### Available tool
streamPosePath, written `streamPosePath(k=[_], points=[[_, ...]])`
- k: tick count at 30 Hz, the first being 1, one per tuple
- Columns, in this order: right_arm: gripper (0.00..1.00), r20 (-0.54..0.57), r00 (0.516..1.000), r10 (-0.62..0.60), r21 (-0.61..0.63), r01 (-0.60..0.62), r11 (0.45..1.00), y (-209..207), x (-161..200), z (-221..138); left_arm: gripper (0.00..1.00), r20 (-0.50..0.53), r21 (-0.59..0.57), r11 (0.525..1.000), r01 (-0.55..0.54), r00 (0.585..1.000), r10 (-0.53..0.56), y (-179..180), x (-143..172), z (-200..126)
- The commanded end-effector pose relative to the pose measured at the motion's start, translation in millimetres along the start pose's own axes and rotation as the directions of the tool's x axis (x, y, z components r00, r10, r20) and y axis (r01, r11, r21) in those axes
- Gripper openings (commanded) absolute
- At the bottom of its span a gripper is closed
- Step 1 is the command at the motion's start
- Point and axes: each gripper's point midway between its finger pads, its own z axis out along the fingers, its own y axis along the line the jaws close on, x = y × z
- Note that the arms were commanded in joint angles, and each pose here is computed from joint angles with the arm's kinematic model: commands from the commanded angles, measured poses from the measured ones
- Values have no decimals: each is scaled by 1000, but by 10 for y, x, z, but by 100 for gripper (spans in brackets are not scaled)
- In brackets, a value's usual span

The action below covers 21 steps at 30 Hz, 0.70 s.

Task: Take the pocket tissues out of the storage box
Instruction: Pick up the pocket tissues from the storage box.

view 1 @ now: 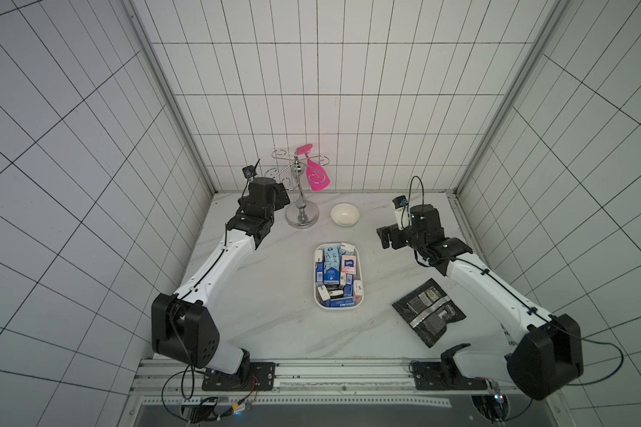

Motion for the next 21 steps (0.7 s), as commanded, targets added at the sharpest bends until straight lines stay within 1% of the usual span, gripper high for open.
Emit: streamPosePath(k=[1, 2, 4, 6, 8, 11, 15, 18, 21], points=[[98, -161, 984, -78, -156, 52, 986, 405, 311, 32, 98, -262, 30, 998, 54, 964, -44, 133, 902, 34], [97, -185, 976, -115, -177, 82, 981, 503, 383, 68, 98, -253, 70, 996, 61, 967, -42, 89, 951, 2], [97, -220, 960, -171, -198, 128, 972, 624, 492, 151, 98, -236, 77, 996, 38, 972, -19, 84, 1004, -76], [98, -248, 948, -201, -210, 150, 966, 688, 570, 262, 98, -206, 21, 998, -54, 977, 58, 140, 1081, -138], [97, -268, 938, -220, -213, 165, 963, 710, 613, 360, 98, -203, -40, 991, -131, 972, 120, 225, 1192, -172], [96, -276, 932, -236, -208, 182, 961, 719, 615, 489, 98, -205, -111, 977, -181, 966, 156, 383, 1409, -172], [93, -256, 929, -267, -208, 216, 954, 733, 527, 633, 98, -203, -132, 977, -166, 969, 138, 523, 1595, -172], [89, -247, 927, -282, -216, 231, 949, 764, 435, 738, 98, -190, -133, 980, -149, 974, 122, 529, 1590, -175], [83, -228, 924, -307, -243, 251, 937, 825, 343, 831, 98, -197, -140, 975, -174, 970, 145, 530, 1595, -150]])
